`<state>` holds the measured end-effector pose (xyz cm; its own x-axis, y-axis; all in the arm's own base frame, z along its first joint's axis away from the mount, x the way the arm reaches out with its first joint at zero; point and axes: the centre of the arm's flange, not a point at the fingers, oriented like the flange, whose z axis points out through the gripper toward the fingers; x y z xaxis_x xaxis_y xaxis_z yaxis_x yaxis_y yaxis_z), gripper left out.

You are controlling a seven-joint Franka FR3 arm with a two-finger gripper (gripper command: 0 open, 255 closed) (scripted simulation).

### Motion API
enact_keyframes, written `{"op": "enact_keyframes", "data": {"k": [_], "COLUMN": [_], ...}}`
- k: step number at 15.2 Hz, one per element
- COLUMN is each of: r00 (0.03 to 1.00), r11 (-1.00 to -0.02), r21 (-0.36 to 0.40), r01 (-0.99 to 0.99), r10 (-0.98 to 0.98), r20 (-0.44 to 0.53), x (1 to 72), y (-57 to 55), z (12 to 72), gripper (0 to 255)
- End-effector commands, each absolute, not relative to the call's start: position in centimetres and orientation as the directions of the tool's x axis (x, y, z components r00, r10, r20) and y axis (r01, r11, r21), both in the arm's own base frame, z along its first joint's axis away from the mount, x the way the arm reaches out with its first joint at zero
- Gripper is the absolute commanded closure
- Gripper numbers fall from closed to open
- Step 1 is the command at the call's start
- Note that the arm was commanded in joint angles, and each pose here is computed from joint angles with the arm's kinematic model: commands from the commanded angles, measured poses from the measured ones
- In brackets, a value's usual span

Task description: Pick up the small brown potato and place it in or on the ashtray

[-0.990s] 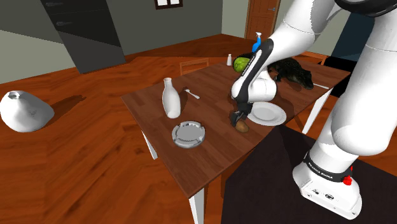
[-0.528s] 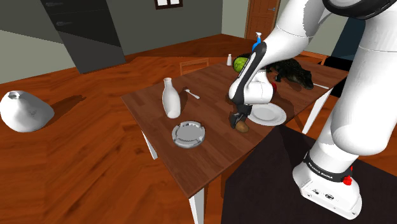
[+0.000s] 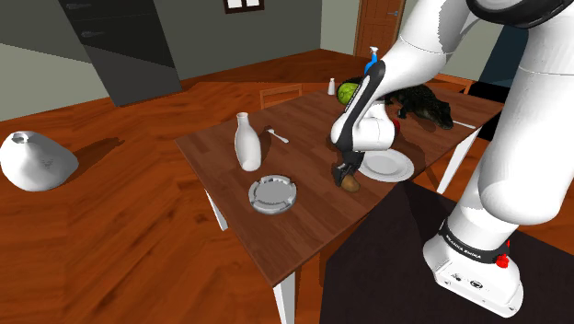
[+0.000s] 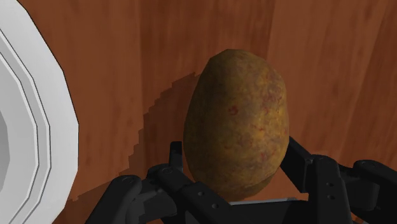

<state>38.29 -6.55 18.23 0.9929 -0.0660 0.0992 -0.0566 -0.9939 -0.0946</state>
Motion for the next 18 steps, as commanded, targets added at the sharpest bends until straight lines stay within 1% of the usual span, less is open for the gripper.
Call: {"op": "enact_keyframes", "data": {"k": [1,4,18], "r00": [0.993,0.993,0.993], "r11": [-0.994,-0.994,-0.994], "r21": [-0.095,-0.095,-0.095], "r01": [-0.057,-0.057,-0.057], "r10": [-0.066,-0.066,-0.066], "r20": [0.098,0.098,0.098], "x": [38.3,38.3,38.3], "y": [-6.5,-6.6,-6.6], "z": [18.2,18.2,25.6], "gripper": [255,255,255]}}
